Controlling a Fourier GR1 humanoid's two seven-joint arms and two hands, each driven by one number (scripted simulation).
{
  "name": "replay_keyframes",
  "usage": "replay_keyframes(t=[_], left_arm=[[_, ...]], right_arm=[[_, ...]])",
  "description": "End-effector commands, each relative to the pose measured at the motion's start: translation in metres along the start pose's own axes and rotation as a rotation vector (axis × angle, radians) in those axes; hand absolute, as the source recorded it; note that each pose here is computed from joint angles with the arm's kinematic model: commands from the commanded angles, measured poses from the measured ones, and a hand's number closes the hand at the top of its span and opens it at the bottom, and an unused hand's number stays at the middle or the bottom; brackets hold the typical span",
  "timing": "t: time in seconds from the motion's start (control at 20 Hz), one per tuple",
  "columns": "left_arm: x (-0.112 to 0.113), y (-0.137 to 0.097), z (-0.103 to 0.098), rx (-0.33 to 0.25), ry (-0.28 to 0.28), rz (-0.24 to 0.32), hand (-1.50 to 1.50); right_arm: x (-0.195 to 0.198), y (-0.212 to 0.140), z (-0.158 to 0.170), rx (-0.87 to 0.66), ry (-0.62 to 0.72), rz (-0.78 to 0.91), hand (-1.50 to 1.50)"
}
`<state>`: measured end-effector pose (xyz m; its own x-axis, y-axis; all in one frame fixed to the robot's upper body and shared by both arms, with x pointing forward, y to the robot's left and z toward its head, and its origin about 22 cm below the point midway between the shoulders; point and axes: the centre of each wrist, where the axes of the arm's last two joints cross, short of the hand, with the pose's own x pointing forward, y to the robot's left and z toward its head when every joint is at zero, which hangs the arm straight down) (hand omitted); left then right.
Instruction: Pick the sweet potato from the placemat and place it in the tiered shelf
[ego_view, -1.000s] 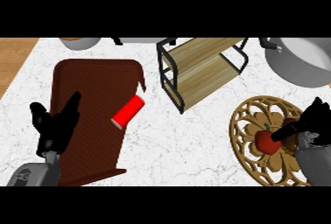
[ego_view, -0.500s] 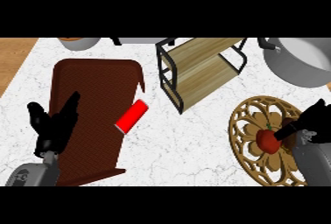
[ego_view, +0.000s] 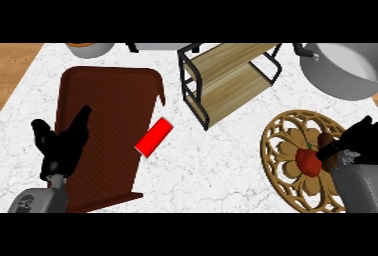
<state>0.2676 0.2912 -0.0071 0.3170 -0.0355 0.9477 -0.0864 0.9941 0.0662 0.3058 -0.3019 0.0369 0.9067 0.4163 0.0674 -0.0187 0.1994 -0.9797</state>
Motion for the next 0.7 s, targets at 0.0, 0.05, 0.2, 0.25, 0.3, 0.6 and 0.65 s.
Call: replay_keyframes(t=[0.0,0.05,0.2,0.25,0.3,0.6,0.65], left_arm=[[-0.031,0.004,0.018,-0.007,0.139,-0.005,0.0],[-0.037,0.003,0.021,-0.01,0.143,0.016,0.0],[-0.005,-0.014,-0.002,-0.031,0.125,0.024,0.0],[-0.023,-0.002,0.004,-0.005,0.126,0.003,0.0],[-0.028,-0.009,0.012,-0.035,0.113,0.013,0.0],[-0.027,0.004,0.012,-0.027,0.137,0.017,0.0],[-0.035,-0.006,0.013,-0.013,0.136,0.017,0.0]], right_arm=[[-0.01,0.03,-0.003,0.013,0.128,0.037,-1.5],[-0.017,0.031,-0.006,0.018,0.118,0.028,-1.5],[0.005,0.039,-0.006,0.121,0.074,0.068,1.5],[-0.009,0.046,-0.008,0.217,0.049,0.18,1.5],[-0.02,0.055,-0.015,0.259,0.031,0.289,1.5],[-0.002,0.055,0.001,0.176,-0.043,0.091,1.5],[0.005,0.053,0.006,0.174,-0.058,0.08,1.5]])
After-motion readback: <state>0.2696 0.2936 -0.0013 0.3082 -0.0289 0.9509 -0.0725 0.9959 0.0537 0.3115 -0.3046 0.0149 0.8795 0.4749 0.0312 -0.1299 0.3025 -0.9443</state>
